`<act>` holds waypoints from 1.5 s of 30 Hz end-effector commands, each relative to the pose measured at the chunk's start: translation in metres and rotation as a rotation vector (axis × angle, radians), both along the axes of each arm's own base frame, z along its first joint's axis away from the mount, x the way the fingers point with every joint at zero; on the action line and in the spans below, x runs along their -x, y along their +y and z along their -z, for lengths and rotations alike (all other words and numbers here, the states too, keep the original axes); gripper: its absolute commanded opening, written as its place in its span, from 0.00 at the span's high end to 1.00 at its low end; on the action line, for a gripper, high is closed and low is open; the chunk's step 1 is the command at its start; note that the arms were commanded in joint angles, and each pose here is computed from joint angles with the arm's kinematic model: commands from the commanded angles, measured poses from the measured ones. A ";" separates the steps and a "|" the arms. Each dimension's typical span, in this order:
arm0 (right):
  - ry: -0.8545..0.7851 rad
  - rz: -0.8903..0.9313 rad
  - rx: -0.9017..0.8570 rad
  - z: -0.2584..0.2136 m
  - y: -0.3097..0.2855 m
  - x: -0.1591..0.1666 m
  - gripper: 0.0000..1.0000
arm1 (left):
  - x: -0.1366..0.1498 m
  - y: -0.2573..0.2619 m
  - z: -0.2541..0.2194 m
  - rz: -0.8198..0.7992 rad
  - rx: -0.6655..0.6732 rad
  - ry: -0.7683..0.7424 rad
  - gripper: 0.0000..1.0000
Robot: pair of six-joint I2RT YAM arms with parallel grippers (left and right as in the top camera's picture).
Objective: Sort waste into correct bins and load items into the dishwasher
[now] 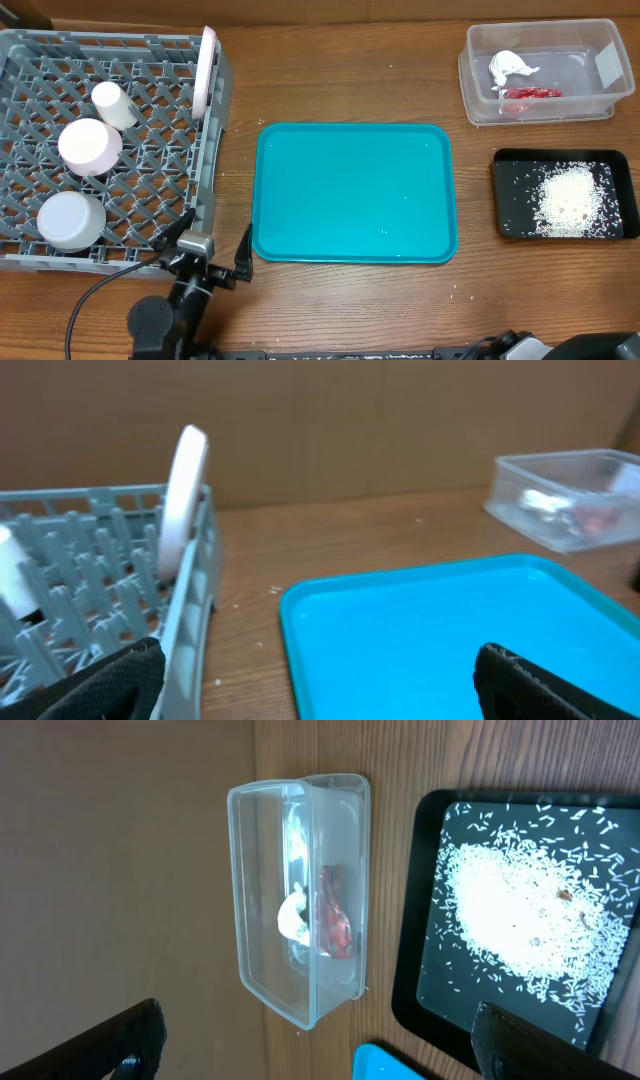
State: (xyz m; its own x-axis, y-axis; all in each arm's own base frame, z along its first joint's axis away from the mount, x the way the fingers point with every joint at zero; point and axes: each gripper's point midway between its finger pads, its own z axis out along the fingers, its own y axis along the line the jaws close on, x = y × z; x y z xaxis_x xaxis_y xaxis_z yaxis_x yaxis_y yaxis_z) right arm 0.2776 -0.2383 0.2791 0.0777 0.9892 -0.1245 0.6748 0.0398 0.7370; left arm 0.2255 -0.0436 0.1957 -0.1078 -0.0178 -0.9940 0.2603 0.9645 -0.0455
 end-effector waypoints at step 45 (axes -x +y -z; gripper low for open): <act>-0.001 -0.001 0.006 -0.001 -0.001 0.000 0.00 | -0.021 0.050 0.040 -0.289 -0.043 -0.028 0.00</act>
